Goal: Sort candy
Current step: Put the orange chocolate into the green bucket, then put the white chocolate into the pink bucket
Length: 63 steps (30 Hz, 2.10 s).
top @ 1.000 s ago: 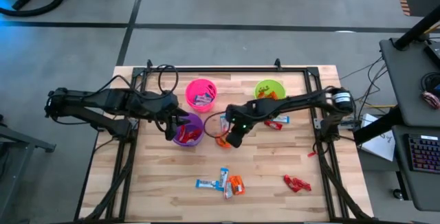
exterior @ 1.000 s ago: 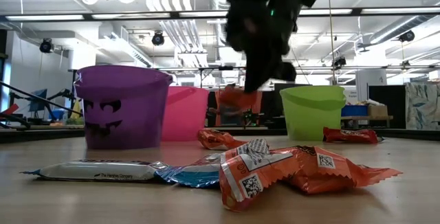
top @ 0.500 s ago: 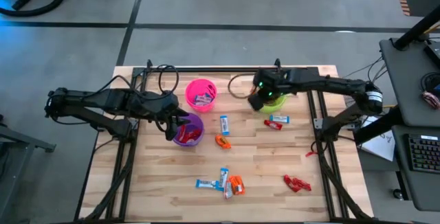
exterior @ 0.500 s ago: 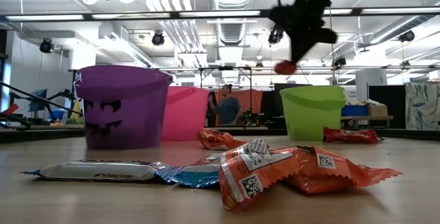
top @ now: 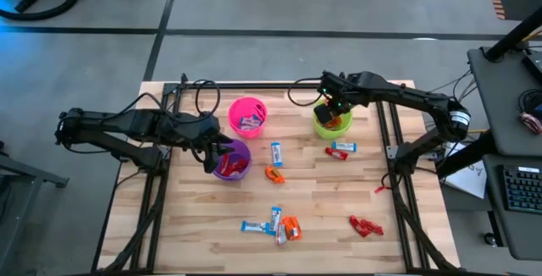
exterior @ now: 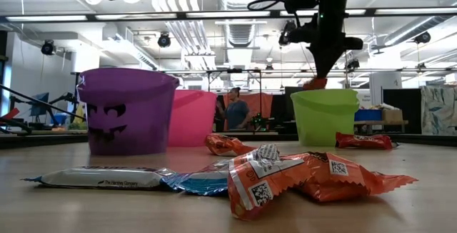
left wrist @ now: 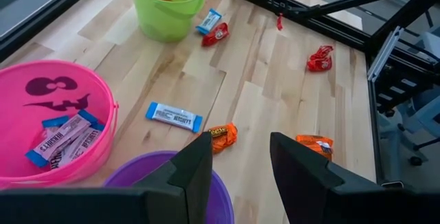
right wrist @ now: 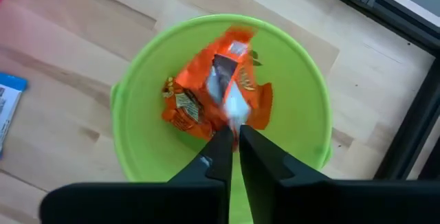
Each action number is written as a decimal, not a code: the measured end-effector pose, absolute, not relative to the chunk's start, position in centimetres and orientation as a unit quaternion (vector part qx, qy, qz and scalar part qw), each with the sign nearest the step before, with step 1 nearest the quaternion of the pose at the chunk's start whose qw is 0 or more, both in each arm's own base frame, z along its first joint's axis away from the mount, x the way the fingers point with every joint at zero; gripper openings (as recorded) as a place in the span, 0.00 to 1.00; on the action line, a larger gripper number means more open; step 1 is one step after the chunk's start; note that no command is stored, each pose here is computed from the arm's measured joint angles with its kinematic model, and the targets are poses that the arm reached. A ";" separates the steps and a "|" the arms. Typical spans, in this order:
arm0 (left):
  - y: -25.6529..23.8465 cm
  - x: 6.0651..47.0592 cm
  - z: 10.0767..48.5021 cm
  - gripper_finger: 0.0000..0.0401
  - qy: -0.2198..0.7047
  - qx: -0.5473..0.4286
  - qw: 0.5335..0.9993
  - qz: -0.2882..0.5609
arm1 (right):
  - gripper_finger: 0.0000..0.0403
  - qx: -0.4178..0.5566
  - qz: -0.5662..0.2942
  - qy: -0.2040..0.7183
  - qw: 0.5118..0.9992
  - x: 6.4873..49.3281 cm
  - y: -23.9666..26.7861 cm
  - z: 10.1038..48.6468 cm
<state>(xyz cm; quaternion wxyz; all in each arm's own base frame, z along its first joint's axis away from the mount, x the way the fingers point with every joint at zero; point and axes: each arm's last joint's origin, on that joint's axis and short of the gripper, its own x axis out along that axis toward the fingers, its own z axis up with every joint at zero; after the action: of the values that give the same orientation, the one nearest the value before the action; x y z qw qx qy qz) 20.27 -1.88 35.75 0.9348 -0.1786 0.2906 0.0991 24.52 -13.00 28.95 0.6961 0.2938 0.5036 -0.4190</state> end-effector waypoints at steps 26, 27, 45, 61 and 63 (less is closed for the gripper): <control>-7.3 21.3 33.1 0.32 0.397 -0.148 0.906 -0.003 | 0.29 0.327 -0.290 0.446 0.781 25.2 -6.6 36.4; -8.0 21.7 32.8 0.32 0.400 -0.142 0.906 -0.009 | 0.29 0.330 -0.282 0.441 0.786 25.2 -5.8 36.8; -19.9 24.7 22.7 0.31 0.445 -0.030 0.892 -0.074 | 0.29 0.314 -0.232 0.437 0.810 25.5 2.5 37.6; -21.9 27.8 17.0 0.34 0.449 -0.047 0.891 -0.038 | 0.29 0.295 -0.221 0.443 0.818 25.5 2.6 37.6; -22.0 27.9 16.7 0.38 0.446 -0.051 0.893 -0.030 | 0.29 0.292 -0.220 0.444 0.818 25.5 2.6 37.5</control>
<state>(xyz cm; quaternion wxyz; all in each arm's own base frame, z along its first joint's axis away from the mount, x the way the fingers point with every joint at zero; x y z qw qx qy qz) 27.94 -21.99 16.74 0.8929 -0.0509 0.4463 -0.0304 25.46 2.56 37.54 0.8182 0.2920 0.4439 -0.2199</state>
